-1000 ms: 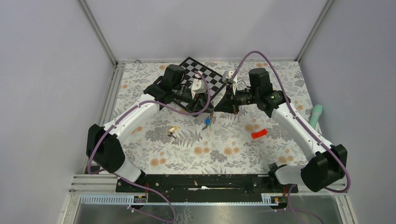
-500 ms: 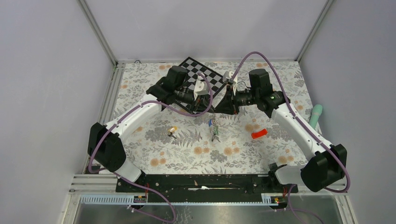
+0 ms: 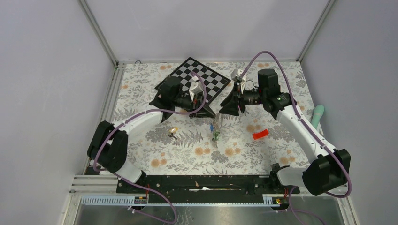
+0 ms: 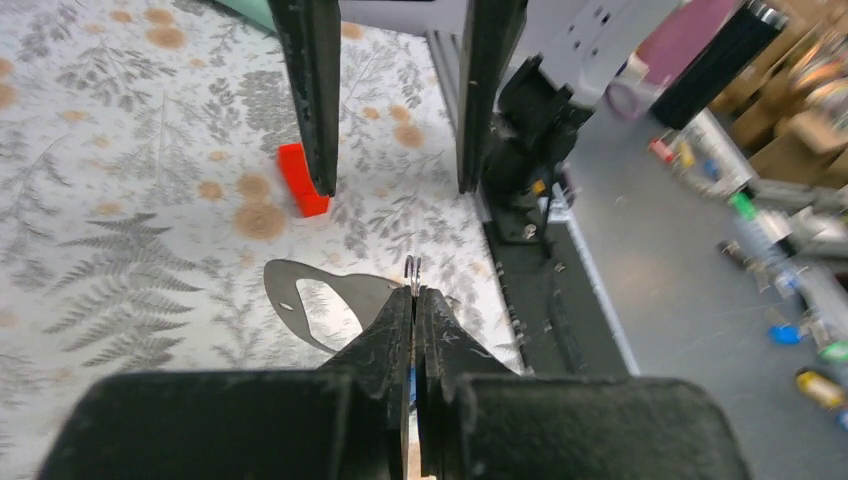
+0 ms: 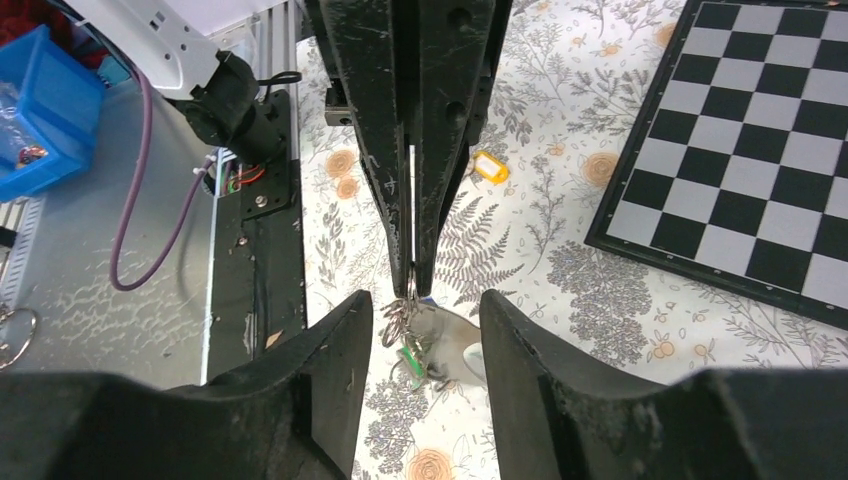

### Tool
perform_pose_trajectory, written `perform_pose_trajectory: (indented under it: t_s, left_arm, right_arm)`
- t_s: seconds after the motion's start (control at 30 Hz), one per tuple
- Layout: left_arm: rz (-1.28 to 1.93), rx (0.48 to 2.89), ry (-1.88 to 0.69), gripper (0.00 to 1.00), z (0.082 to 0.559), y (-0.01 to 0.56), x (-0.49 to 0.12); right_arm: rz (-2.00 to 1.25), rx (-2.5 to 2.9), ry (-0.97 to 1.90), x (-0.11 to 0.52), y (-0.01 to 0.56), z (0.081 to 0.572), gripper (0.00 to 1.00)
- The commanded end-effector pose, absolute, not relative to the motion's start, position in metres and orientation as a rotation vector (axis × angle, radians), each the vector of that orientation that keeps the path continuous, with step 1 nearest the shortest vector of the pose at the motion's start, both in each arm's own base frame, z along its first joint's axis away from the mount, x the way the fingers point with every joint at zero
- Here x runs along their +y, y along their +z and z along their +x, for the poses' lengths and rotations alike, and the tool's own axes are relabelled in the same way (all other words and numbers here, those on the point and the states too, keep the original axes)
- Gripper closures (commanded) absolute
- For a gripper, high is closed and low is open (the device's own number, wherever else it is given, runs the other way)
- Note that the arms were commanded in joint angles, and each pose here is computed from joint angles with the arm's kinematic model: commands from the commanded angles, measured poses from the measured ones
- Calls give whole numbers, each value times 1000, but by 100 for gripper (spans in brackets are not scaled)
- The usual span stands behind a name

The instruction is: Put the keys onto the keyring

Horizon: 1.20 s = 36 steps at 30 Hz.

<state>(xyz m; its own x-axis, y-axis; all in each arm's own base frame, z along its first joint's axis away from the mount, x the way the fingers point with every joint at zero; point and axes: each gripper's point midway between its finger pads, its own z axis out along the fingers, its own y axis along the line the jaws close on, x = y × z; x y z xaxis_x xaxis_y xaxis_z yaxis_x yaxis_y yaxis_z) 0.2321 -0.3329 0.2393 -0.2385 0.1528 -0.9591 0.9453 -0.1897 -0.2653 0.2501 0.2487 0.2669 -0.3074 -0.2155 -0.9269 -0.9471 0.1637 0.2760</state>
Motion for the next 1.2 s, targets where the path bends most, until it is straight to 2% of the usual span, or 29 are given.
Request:
perform_pose_trajectory:
  t_s: [0.0,0.5,0.83,1.03,1.17]
  left_arm:
    - [1225,1130,-1590,100,217,305,-326]
    - [1072,1163,-1658,100,227,305,-329]
    - [1024,1246,-1637,100,233,294,-334]
    - [1024,1253,-1634,100,232,293,-336]
    - [1024,1260,-1637,100,232,291,-338]
  right_arm:
    - [-1175,1582,1245,250,278,236,48]
    - [-1187,1556,1286,252,283,230,46]
    - [-1172,1545,1308,257,293,234,49]
    - [-1178,1541,1324,261,294,234,57]
    - [-1183,1543,1328,263,291,234,67]
